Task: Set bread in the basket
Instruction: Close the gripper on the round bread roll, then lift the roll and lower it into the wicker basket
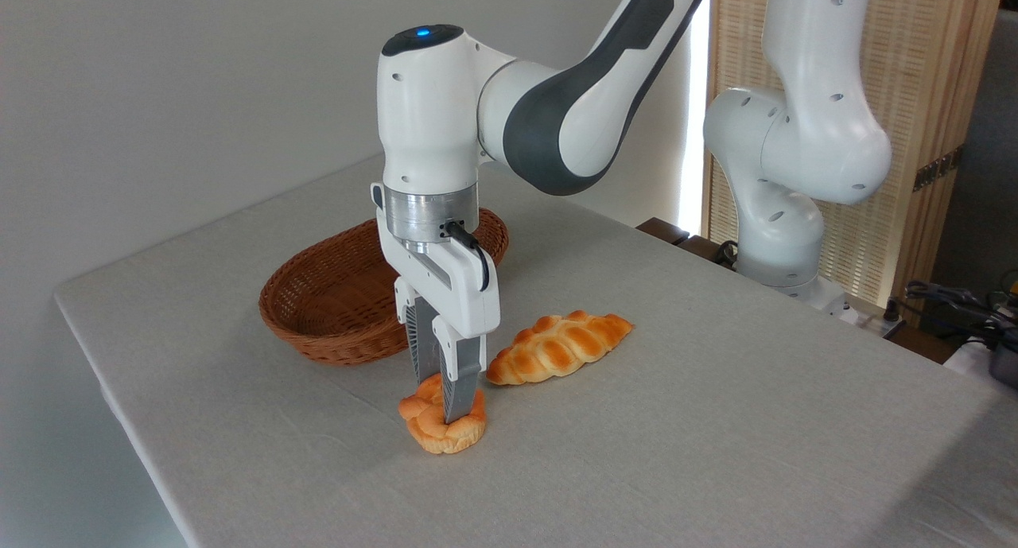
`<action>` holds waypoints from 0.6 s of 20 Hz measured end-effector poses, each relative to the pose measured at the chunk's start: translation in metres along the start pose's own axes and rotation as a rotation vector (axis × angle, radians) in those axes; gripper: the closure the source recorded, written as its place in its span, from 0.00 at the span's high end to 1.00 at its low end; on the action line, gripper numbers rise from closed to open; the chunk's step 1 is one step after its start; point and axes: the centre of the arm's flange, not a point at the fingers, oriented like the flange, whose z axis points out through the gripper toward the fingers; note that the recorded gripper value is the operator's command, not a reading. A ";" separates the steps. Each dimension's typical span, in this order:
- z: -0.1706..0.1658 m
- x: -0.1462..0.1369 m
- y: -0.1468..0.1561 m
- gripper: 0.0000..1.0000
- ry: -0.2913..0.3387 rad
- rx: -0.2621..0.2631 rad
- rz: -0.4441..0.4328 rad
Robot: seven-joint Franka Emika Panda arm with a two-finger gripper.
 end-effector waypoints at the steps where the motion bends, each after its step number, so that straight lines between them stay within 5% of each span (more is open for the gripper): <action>1: -0.001 0.000 0.000 0.26 -0.005 0.000 0.004; 12: -0.040 0.018 -0.012 0.23 -0.055 -0.038 0.016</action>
